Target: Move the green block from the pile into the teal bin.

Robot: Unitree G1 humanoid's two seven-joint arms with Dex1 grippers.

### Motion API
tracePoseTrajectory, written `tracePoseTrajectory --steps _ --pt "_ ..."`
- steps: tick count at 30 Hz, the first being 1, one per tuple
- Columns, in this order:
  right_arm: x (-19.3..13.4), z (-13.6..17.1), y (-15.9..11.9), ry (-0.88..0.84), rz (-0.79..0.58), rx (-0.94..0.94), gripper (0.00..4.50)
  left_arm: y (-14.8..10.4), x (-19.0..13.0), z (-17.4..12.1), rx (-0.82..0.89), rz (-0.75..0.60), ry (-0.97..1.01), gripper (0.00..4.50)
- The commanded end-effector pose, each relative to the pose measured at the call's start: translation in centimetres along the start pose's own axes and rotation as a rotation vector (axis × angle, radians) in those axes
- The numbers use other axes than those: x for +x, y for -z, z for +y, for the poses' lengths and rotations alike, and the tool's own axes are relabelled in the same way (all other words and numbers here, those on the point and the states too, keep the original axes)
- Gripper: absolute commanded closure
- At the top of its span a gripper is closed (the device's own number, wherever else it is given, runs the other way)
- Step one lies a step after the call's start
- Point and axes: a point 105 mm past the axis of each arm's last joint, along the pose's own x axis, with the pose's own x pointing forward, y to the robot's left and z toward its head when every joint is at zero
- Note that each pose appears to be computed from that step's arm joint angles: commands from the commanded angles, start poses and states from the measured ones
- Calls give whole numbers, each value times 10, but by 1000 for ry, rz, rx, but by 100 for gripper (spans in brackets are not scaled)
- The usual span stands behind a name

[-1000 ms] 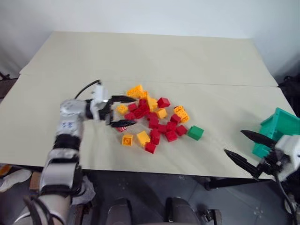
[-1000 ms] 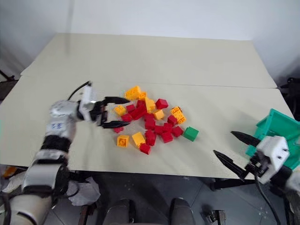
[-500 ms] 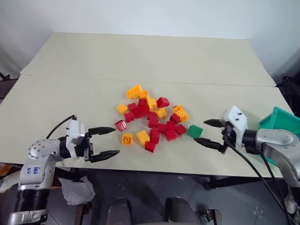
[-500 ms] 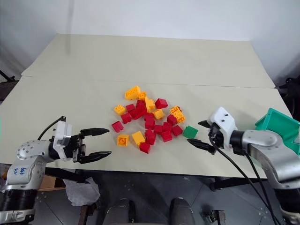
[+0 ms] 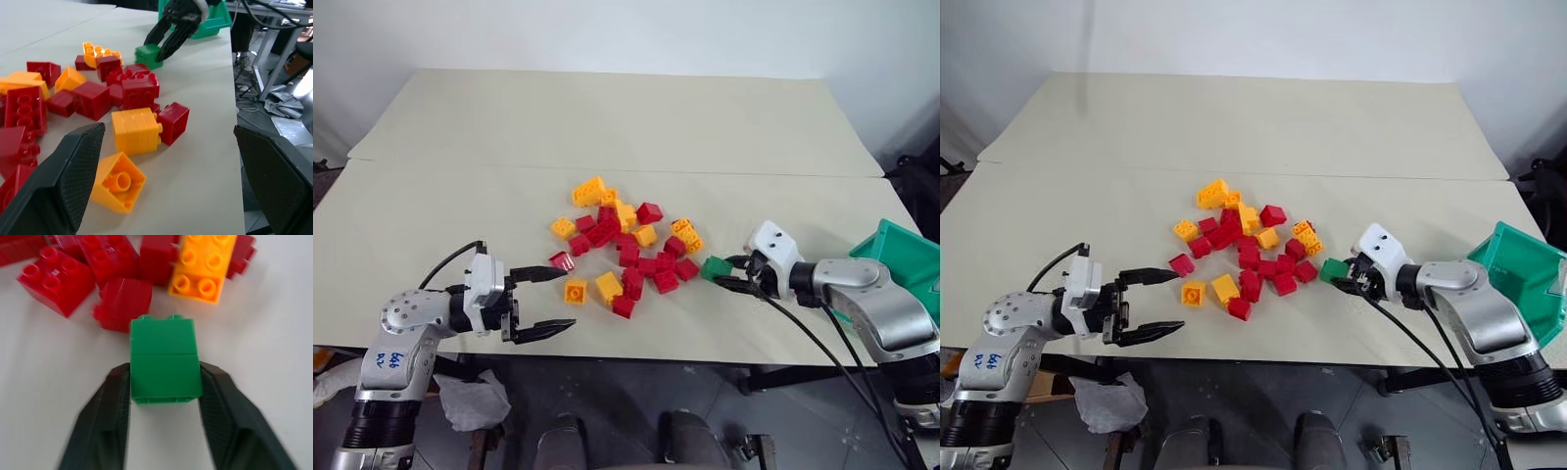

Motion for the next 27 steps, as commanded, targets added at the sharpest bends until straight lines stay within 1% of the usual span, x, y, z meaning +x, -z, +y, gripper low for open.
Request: tracePoseTrajectory --steps 1,4,9,12,15,18,19,22,27 --pt "-24 -1 -10 28 -115 -22 304 -15 12 -1 27 -68 43 0" --pt "-47 9 -10 16 -208 -56 304 -20 22 1 28 -105 56 0" --pt "-105 -1 -12 302 -381 -3 304 -35 47 4 26 -212 79 0" --pt "-149 -10 -9 543 -436 9 304 -38 63 -1 39 -242 116 0" --pt "-190 -20 6 793 -407 42 304 -40 82 -7 41 -270 146 0" --pt "-217 -26 22 943 -334 80 304 -44 97 -15 29 -301 178 0" --pt "-221 -28 25 964 -324 92 304 -45 99 -17 26 -308 186 0" --pt "-230 -37 44 1021 -234 165 304 -42 108 -24 41 -293 230 0" --pt "-227 -48 54 1007 -178 214 304 -37 113 -27 56 -273 249 0"
